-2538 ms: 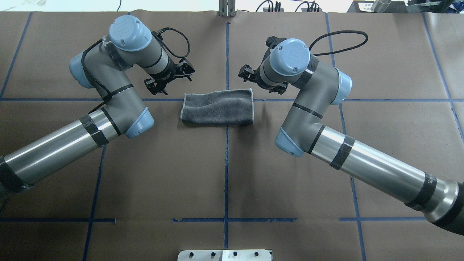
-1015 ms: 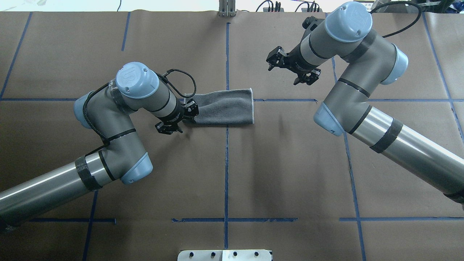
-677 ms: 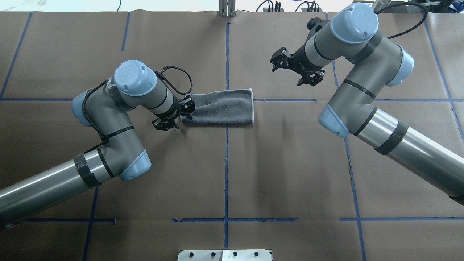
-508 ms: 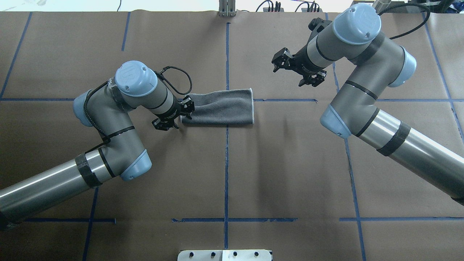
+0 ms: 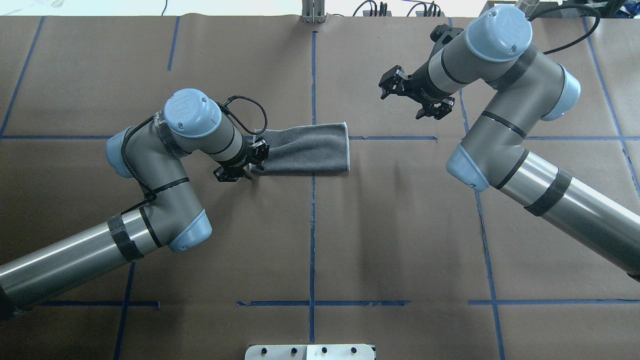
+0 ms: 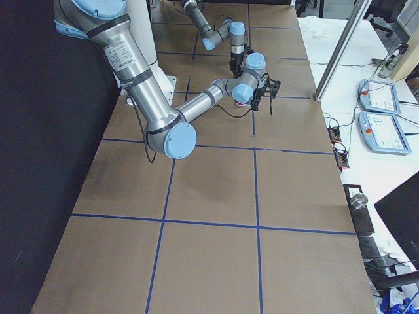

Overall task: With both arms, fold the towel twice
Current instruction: 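Grasp the folded towel's end with the left gripper and lift it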

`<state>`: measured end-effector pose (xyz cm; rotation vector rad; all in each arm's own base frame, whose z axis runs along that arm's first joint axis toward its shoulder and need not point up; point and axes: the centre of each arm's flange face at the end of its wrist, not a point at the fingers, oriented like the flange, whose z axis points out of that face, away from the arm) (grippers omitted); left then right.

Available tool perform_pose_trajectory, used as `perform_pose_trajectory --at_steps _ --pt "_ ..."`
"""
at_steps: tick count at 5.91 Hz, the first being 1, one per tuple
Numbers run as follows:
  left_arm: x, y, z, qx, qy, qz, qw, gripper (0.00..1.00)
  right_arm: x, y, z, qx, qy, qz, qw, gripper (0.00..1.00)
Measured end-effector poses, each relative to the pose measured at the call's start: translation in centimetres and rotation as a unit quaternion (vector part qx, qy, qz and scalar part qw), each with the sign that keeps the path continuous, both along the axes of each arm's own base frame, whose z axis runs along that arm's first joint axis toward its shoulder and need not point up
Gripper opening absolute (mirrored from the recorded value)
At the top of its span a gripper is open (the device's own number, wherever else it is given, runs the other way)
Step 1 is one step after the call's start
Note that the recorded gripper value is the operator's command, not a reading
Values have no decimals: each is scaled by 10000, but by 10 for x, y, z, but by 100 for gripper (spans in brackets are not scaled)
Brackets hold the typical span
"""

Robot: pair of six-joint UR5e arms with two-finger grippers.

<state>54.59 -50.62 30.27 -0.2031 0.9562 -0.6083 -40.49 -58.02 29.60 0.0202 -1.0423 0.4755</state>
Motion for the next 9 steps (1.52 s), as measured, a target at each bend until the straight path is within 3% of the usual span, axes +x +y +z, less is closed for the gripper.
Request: perform_pose_trajectory --at_steps 1,3,5,9 --pt "0 0 -1 8 5 11 10000 0 2 2 1 4 -4 2 10000 100" --pt "-3 -2 -16 68 94 4 9999 0 6 3 4 -4 -2 -2 10000 100" --pt "-12 -14 -63 130 297 -30 9995 0 41 11 23 41 -36 -158 9999 100" --pt "78 -54 -173 149 120 -62 9998 0 149 85 109 273 216 -593 9976 100"
